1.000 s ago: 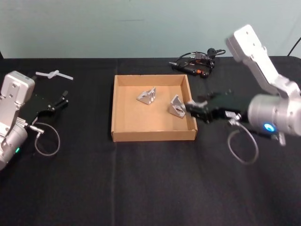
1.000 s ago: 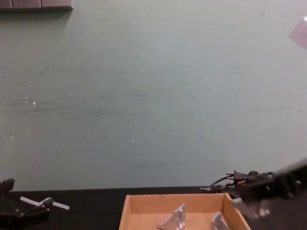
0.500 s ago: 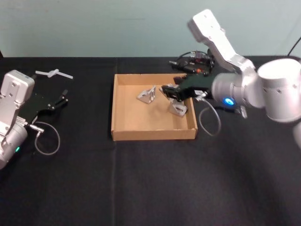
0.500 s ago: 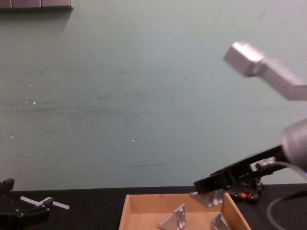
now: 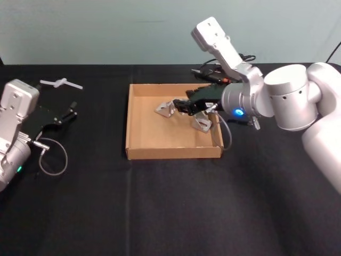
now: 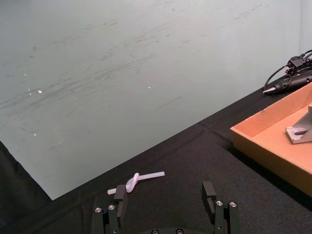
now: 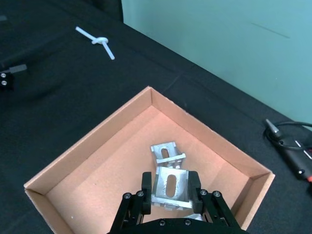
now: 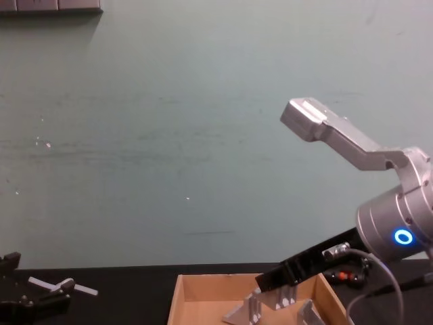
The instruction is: Use one hand to pick up the angle iron from the table and place it into the box.
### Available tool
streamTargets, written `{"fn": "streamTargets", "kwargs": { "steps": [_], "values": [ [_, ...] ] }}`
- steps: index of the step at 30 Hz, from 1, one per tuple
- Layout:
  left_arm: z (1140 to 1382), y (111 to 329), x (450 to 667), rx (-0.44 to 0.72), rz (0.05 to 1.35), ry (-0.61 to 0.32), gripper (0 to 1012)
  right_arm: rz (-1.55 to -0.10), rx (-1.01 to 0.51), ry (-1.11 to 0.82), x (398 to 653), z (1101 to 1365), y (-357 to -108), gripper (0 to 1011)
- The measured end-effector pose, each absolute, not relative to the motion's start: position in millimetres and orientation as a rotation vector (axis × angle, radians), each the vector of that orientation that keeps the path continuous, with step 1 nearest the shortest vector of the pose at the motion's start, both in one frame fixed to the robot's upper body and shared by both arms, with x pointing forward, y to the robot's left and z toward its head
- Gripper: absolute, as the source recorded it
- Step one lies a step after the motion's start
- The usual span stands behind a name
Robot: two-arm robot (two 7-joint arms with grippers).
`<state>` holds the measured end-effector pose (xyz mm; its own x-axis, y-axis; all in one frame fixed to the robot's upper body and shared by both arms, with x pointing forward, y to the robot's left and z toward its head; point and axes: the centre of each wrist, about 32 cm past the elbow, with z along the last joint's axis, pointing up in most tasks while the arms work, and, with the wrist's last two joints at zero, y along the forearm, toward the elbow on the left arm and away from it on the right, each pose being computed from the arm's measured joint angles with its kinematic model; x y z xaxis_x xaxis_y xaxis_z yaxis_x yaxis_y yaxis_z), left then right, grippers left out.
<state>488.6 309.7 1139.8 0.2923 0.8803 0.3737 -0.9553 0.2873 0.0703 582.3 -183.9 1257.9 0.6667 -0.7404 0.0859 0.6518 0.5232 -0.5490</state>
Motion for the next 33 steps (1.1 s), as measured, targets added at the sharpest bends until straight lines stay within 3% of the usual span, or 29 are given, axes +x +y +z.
{"fn": "streamTargets", "kwargs": {
  "steps": [14,23,33],
  "values": [
    [1139.8,309.7,488.6,0.304,1.248,-0.285,1005,-0.842,-0.594,0.167,583.5,1254.6,-182.9,460],
    [1139.8,309.7,488.6,0.304,1.248,-0.285,1005,-0.841,-0.591,0.166,583.2,1255.5,-183.2,771],
    [1139.8,309.7,488.6,0.305,1.248,-0.285,1005,-0.841,-0.59,0.167,583.0,1255.6,-183.4,1003]
  ]
}}
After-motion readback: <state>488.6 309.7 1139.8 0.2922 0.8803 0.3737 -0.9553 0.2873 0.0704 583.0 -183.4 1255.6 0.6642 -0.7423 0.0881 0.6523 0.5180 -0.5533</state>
